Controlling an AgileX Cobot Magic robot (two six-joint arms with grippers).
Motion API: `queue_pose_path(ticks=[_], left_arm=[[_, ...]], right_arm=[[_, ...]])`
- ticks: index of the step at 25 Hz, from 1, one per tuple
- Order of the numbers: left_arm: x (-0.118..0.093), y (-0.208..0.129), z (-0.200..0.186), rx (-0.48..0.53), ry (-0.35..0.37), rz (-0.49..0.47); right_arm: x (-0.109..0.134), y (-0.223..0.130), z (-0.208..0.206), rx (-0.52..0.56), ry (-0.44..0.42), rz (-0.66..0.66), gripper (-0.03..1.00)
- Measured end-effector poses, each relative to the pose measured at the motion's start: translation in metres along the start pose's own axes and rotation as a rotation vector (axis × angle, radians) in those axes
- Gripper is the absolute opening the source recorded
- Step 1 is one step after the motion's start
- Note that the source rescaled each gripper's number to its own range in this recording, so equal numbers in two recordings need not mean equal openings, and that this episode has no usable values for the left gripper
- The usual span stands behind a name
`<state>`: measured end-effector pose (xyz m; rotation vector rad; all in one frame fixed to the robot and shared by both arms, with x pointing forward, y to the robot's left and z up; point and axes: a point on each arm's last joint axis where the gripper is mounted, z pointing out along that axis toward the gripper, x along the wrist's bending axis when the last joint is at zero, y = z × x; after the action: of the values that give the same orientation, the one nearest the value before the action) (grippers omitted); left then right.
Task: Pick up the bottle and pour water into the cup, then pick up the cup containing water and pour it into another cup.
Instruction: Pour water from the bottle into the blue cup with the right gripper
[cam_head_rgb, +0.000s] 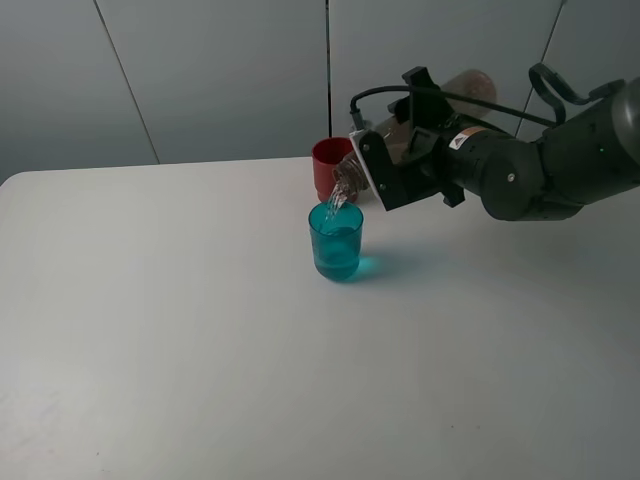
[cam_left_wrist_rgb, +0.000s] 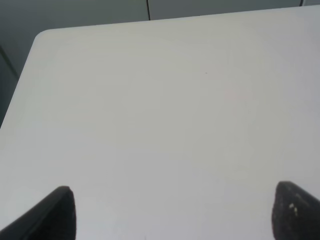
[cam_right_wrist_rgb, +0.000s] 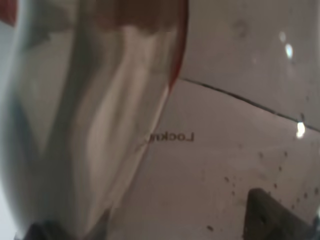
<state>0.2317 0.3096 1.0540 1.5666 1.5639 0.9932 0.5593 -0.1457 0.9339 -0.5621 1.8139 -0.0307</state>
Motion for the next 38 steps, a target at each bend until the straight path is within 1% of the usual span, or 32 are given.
queue_pose_path(ticks=[16, 38], left_arm=[[0.0000, 0.0000, 0.0000, 0.000, 0.000, 0.000], [0.0000, 0.0000, 0.0000, 0.000, 0.000, -0.002]], right_arm=[[-0.0007, 0.0034, 0.0010, -0.028, -0.028, -0.053, 0.03], [-0.0004, 0.0038, 0.0019, -0.026, -0.040, -0.060, 0.03]])
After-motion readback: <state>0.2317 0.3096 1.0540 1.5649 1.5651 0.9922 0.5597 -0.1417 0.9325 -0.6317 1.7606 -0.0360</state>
